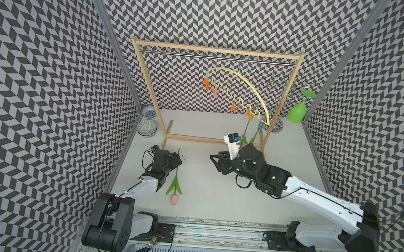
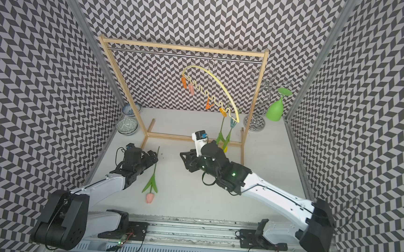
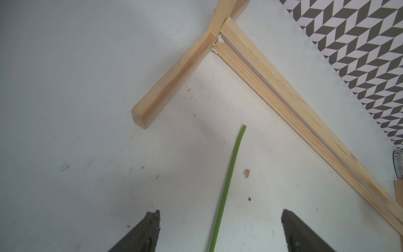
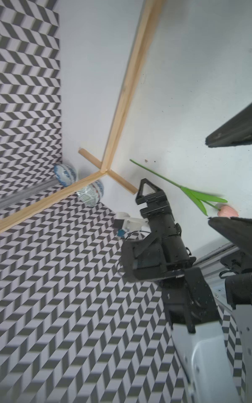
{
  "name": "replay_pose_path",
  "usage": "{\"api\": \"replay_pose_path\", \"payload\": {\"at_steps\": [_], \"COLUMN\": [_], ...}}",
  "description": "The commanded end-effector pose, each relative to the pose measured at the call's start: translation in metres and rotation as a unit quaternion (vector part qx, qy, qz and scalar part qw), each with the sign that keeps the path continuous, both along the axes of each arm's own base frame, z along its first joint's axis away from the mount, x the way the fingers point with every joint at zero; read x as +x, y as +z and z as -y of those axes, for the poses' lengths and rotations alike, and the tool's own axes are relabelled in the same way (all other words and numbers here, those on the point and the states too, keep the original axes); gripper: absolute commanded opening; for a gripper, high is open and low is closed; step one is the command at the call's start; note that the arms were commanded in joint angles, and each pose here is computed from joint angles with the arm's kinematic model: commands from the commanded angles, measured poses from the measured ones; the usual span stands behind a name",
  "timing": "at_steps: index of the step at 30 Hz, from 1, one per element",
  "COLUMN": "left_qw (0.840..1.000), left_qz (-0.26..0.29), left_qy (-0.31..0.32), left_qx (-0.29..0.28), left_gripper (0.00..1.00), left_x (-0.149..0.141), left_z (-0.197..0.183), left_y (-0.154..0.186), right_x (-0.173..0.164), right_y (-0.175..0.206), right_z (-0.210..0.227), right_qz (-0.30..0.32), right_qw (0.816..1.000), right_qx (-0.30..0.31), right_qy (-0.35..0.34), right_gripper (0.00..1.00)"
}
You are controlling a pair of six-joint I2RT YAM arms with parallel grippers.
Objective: Dry the flowers on a clothes hanger
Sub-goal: Pick up the flower at the center of the board.
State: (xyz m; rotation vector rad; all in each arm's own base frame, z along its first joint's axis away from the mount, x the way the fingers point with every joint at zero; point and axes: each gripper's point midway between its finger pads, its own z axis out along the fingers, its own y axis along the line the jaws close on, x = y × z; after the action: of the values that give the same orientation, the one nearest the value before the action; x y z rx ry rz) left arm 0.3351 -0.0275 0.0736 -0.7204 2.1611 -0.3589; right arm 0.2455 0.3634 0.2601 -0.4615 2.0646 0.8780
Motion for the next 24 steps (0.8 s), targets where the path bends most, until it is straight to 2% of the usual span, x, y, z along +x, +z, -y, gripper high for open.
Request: {"api": "replay_pose_path", "payload": {"at_steps": [1, 7, 13, 16, 20, 22, 24], "left_qw": [0.999, 0.991, 0.99, 0.988, 0.986, 0.986, 0.986], "left_qz": [0.036, 0.099, 0.072, 0.067, 0.068, 0.073, 0.076], "left_qy": [0.025, 0.07, 0.073, 0.095, 0.106, 0.099, 0.094], "left_qx": [-0.005, -0.056, -0.101, -0.101, -0.106, -0.111, -0.112], "left_gripper": [0.92, 0.94, 0.94, 0.94, 0.94, 0.94, 0.93], "left_x": [0.008, 0.018, 0.03, 0.028, 0.026, 0.026, 0.027], "left_z": [-0.013, -0.039, -0.058, -0.071, -0.081, -0.08, -0.079], "left_y": [0.027, 0.08, 0.095, 0.1, 0.109, 0.114, 0.117], "right_x": [0.003, -0.002, 0.002, 0.011, 0.022, 0.026, 0.03], "right_y": [-0.029, -0.101, -0.156, -0.185, -0.22, -0.228, -0.227], "right_z": [-0.033, -0.091, -0.148, -0.164, -0.179, -0.184, -0.188], "right_qz": [-0.014, -0.042, -0.073, -0.088, -0.122, -0.134, -0.138], "right_qw": [1.0, 0.997, 0.991, 0.986, 0.974, 0.97, 0.968], "right_qx": [-0.004, -0.058, -0.109, -0.141, -0.175, -0.181, -0.179], "right_qy": [0.004, 0.013, 0.01, -0.023, -0.071, -0.088, -0.105], "right_gripper": [0.52, 0.52, 0.56, 0.57, 0.51, 0.43, 0.4]}}
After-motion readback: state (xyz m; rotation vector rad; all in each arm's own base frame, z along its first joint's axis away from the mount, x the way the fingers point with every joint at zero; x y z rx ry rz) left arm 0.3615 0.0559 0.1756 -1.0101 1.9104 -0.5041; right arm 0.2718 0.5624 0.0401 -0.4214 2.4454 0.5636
